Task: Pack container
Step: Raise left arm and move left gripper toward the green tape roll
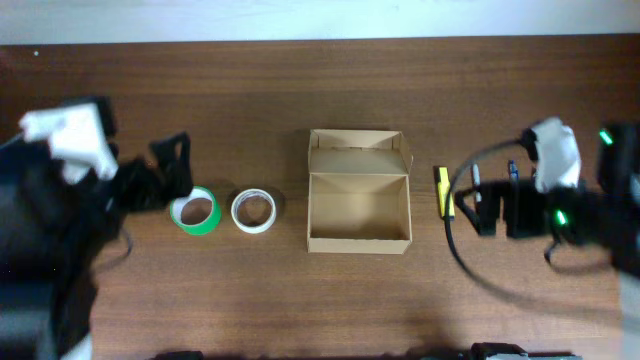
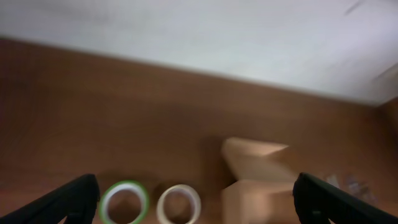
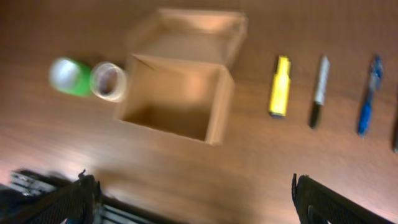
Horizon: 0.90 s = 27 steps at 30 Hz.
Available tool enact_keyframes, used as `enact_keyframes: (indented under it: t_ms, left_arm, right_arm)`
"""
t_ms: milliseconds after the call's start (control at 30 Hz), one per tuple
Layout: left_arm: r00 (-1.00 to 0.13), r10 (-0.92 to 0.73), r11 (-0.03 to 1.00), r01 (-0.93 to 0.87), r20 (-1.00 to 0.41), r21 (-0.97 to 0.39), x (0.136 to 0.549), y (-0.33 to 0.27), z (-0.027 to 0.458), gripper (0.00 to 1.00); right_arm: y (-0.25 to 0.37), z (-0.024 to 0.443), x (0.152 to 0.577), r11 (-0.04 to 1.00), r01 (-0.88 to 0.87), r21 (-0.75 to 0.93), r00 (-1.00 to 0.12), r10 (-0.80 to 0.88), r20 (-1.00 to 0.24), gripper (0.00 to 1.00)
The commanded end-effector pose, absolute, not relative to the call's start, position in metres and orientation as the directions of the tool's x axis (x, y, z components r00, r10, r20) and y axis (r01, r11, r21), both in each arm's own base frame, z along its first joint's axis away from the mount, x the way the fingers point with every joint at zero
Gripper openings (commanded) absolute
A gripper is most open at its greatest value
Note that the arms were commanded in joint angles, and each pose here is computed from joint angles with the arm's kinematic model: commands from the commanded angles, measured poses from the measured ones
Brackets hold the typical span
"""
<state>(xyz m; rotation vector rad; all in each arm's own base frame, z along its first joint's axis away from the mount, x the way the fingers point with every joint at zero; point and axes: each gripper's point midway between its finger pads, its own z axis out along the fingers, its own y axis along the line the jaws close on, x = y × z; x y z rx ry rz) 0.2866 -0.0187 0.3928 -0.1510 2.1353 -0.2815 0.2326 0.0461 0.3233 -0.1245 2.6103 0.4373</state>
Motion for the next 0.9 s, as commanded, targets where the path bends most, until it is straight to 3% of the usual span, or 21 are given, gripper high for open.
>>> enact_keyframes:
  t_ms: [0,133,267,467,567,667,867]
  left_arm:
    - [-0.608,-0.115,0.992,-0.030,-0.785,-0.122,0.311,-0.002,0.368,1.00]
    - [-0.693,-0.105,0.994,-0.090,-0.713,-0.059,0.338,0.012,0.331,1.00]
    - [-0.748,-0.105,0.991,-0.132,-0.656,-0.009,0.354,0.022,0.304,1.00]
    - [-0.804,-0.101,0.991,-0.134,-0.586,0.014,0.379,0.025,0.268,1.00]
    - [-0.826,-0.102,0.989,-0.144,-0.555,0.034,0.393,0.029,0.248,1.00]
    - [-0.845,-0.102,0.987,-0.152,-0.525,0.052,0.406,0.033,0.228,0.99]
    - [-0.902,-0.105,0.990,-0.133,-0.418,0.037,0.426,0.028,0.171,1.00]
  right_arm:
    - [0.023,0.310,0.246,0.976,-0.146,0.159,-0.896,-0.062,-0.439,0.99]
    - [0.011,0.306,0.255,0.988,-0.113,0.102,-0.907,-0.060,-0.418,0.99]
    - [0.005,0.349,0.250,0.993,-0.104,0.051,-0.842,-0.061,-0.536,0.99]
    - [-0.001,0.473,0.217,0.998,-0.056,-0.039,-0.548,-0.063,-0.834,0.99]
    - [-0.012,0.522,0.190,0.998,0.037,-0.050,-0.390,-0.031,-0.920,0.99]
    - [-0.013,0.543,0.174,0.997,0.061,-0.039,-0.305,-0.018,-0.952,0.99]
    - [-0.013,0.535,0.174,0.997,0.075,0.002,-0.337,0.027,-0.941,0.99]
